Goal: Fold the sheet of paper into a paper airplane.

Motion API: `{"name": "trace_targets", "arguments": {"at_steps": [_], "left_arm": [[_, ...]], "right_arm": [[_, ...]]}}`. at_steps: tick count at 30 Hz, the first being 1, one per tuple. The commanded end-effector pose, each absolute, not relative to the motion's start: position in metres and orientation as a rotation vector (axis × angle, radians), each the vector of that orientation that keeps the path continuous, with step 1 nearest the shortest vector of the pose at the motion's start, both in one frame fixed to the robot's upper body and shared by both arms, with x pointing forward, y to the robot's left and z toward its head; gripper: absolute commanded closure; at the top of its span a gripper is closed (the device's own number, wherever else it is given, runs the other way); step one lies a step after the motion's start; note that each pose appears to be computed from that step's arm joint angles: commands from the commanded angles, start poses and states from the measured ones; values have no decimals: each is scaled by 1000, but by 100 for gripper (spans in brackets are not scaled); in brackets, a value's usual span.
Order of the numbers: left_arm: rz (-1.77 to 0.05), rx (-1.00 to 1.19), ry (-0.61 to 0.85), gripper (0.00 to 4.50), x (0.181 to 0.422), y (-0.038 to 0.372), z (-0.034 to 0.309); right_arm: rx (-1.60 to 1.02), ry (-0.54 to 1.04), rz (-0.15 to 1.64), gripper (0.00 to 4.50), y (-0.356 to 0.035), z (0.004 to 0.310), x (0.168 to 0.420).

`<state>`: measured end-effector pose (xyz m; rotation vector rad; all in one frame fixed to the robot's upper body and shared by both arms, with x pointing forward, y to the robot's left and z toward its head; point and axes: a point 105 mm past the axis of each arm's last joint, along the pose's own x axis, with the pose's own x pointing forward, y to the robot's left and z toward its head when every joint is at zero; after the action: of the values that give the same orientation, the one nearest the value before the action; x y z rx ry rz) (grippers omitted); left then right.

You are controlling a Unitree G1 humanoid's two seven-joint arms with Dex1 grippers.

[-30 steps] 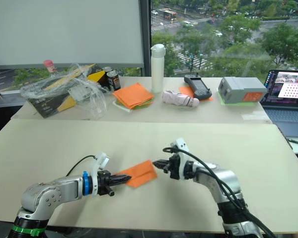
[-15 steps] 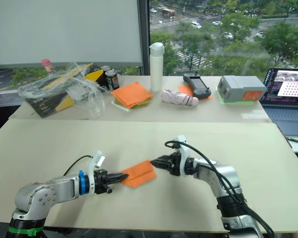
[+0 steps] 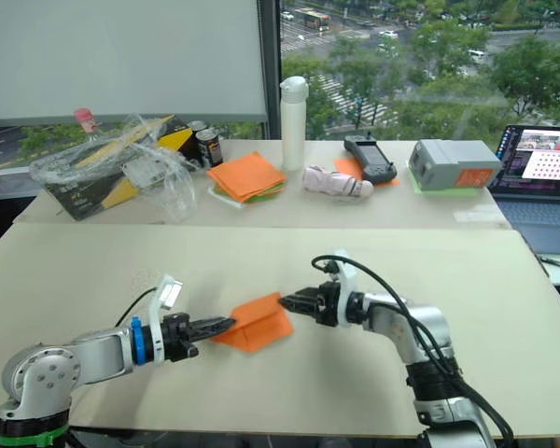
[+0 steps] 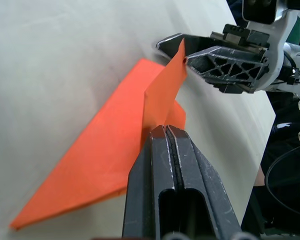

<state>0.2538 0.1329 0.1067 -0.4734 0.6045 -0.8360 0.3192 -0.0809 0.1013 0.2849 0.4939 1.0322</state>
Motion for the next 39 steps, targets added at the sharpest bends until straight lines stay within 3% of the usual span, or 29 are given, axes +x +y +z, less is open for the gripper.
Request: {"name": "trace_targets", "arguments": {"at_steps": [1, 8, 23, 26, 33, 39], "left_arm": [[-850, -479, 572, 450, 251, 136, 116], [-820, -488, 583, 450, 248, 142, 112], [-781, -501, 573, 450, 247, 147, 110], [-778, -502, 570, 450, 247, 146, 110], [-772, -503, 565, 450, 250, 147, 110], [-773, -502, 565, 450, 251, 147, 110]], "right_arm": [[303, 441, 1098, 119, -75, 121, 318], [301, 446, 1197, 119, -58, 132, 312], [232, 506, 1255, 119, -52, 119, 306], [215, 506, 1268, 198, -51, 119, 305], [155, 498, 1274, 446, -52, 114, 303], [120, 413, 1259, 446, -54, 127, 309]]}}
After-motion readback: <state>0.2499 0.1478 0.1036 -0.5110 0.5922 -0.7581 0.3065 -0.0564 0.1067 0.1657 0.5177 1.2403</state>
